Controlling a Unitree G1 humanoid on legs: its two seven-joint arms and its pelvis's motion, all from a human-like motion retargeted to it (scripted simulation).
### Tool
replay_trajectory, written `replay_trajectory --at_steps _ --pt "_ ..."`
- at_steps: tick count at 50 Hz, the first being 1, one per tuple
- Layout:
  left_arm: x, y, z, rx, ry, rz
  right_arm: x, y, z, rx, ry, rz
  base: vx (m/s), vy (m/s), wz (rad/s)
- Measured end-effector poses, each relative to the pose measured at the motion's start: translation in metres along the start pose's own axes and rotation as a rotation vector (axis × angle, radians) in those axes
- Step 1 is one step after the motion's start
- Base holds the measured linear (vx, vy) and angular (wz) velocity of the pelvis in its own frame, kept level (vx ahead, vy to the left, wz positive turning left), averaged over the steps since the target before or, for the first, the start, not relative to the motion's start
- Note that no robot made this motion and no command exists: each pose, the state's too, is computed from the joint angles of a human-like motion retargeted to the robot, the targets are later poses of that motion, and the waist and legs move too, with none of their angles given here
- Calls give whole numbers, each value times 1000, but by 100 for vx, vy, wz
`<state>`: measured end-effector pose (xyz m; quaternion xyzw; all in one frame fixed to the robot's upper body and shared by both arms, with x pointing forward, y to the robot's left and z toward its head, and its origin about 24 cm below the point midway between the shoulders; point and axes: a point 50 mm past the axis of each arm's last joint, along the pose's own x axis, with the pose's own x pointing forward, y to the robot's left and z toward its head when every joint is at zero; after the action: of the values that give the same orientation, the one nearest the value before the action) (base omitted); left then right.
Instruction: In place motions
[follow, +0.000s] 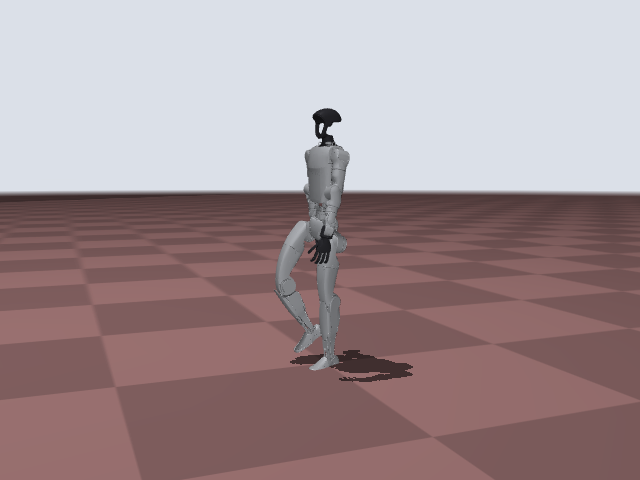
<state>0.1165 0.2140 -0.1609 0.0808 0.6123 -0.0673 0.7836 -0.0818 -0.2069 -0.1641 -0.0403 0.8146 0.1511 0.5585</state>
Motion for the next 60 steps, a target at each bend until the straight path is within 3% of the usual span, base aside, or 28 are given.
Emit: replay_trajectory --at_steps 10,20,28,35,43,52,60 --pt "-5 -27 -81 -73 194 -39 -4 -5 27 -83 -52 -38 19 5 70" --pt "-23 -51 -146 -315 355 -61 -59 -22 167 -395 -404 -175 -19 9 -71" --pt "-32 -80 -170 -346 445 -127 -74 -15 194 -388 -577 -209 -4 11 -29" --pt "-32 -83 -168 -393 438 -139 -51 -11 160 -326 -463 -140 8 5 21" --pt "-20 -54 -141 -312 352 -59 -17 -14 75 -239 -174 -103 11 -8 20" --pt "1 -13 -30 -110 76 -15 -4 -8 26 -63 -111 -45 -19 -11 21" --pt "1 -3 8 -109 -32 18 -4 -8 15 -8 -49 -12 -13 -3 -8"
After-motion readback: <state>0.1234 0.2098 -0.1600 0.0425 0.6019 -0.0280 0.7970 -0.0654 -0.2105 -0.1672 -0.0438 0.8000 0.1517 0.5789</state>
